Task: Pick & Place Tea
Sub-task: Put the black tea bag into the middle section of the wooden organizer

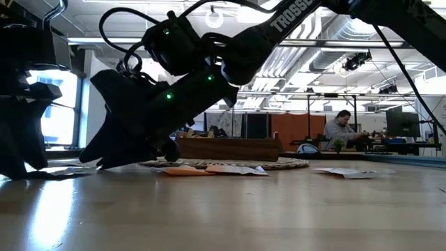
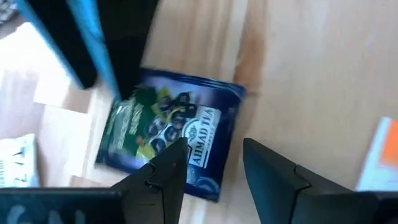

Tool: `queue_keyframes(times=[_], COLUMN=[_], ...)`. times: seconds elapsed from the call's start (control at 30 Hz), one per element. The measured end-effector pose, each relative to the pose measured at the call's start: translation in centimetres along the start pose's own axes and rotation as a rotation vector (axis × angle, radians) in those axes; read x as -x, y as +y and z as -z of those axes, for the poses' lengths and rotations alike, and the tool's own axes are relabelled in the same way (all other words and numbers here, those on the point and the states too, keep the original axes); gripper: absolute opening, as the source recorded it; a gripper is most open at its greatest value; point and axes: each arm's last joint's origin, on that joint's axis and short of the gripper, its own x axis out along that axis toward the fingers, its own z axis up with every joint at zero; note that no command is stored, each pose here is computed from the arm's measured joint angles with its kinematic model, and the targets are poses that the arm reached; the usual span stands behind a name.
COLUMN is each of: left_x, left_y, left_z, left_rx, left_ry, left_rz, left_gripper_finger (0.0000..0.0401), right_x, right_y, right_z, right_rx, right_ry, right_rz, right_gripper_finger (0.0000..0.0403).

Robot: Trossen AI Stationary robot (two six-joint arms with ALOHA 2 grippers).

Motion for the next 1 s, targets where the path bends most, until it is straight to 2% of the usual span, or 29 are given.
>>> queue_keyframes(times=[0.07,0.3,0.63,0.83,1.0], left_x=[-0.02,-0.06,-0.16,-0.10,-0.11], left_y=[0.13,0.22,0.23,0.17,0.19], left_z=[0.04,-0.03,-0.15,-0.11,-0.18], left_rx=[-0.005,-0.007,0.008,0.007,0.010], left_ry=[-0.008,-0.043,-0.062,-0.064,-0.066], left_rz=[-0.019,-0.049,-0.055,-0.052,-0.053], left_gripper_finger=[0.0152,0.0152,0.0152,0.0152,0.0152], right_x=[-0.01,-0.07,-0.06,0.10,0.13], right_y=[0.23,0.73,0.63,-0.08,-0.16], right_z=[0.05,0.41,0.38,0.90,0.95], right_rx=[-0.009,0.000,0.015,0.052,0.040], right_ry=[0.007,0.020,0.013,0.055,0.074], right_rz=[-0.029,-0.023,-0.006,0.150,0.128], right_gripper_finger=[0.0156,0.0129,0.0117,0.0117,0.0106])
